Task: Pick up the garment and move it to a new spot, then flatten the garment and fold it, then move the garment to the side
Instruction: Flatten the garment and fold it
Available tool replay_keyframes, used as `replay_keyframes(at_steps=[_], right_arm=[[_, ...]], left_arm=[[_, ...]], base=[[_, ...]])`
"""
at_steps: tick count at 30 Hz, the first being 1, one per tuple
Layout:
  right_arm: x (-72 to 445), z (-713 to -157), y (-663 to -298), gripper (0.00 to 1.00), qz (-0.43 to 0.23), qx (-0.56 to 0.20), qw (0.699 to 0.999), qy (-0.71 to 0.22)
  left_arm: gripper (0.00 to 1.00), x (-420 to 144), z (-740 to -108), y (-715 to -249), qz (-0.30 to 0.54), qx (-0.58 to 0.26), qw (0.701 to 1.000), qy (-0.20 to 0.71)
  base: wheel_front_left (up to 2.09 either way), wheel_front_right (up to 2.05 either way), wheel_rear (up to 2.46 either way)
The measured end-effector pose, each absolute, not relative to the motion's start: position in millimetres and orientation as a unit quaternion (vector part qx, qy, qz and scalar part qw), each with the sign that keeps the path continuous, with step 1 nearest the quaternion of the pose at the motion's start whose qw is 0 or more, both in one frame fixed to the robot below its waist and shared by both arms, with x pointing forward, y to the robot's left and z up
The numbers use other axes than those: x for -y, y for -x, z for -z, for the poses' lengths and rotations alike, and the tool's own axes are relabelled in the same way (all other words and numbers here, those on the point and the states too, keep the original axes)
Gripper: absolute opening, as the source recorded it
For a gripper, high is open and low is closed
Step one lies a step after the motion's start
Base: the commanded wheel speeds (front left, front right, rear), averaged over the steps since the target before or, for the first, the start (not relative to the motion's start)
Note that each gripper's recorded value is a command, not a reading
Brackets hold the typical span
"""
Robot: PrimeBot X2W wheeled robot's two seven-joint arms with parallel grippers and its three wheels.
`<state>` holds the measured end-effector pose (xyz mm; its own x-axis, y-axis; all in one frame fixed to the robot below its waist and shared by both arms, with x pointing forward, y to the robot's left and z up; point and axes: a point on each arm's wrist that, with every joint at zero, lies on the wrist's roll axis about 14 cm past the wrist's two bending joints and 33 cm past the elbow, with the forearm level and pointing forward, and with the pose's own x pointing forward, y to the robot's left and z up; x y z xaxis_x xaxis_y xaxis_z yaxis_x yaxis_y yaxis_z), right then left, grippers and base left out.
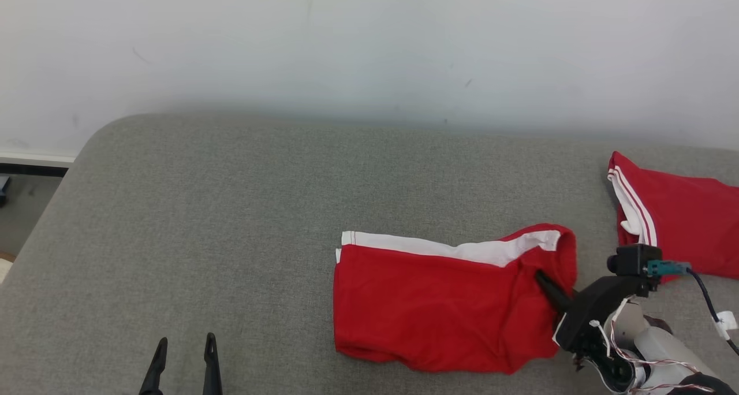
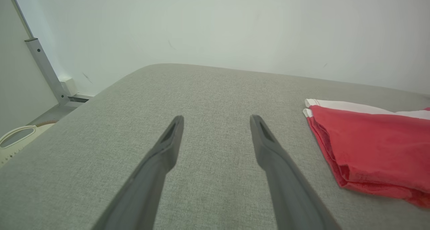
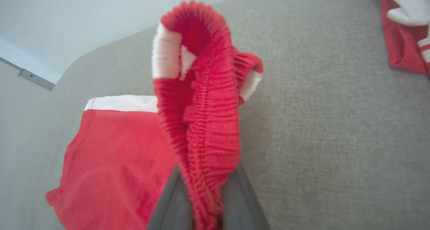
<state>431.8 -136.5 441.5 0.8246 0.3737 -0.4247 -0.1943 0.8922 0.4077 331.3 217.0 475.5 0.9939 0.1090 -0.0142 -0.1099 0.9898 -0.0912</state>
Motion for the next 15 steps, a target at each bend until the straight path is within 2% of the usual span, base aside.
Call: replay_keyframes(at_steps=[7, 15], right_arm=[[85, -468, -429, 0.00, -0.227, -0.281, 0.898, -0.250], [26, -487, -432, 0.00, -0.291, -0.295, 0.870, -0.267]], left_arm=[[1.00, -218, -474, -325, -0.060, -0.006, 0.997, 0.056], [1.00, -222, -470, -315, -0.071, -0.011, 0.995, 0.066]], base=[[0.00, 0.00, 0.00], [0.00, 0.00, 0.00]])
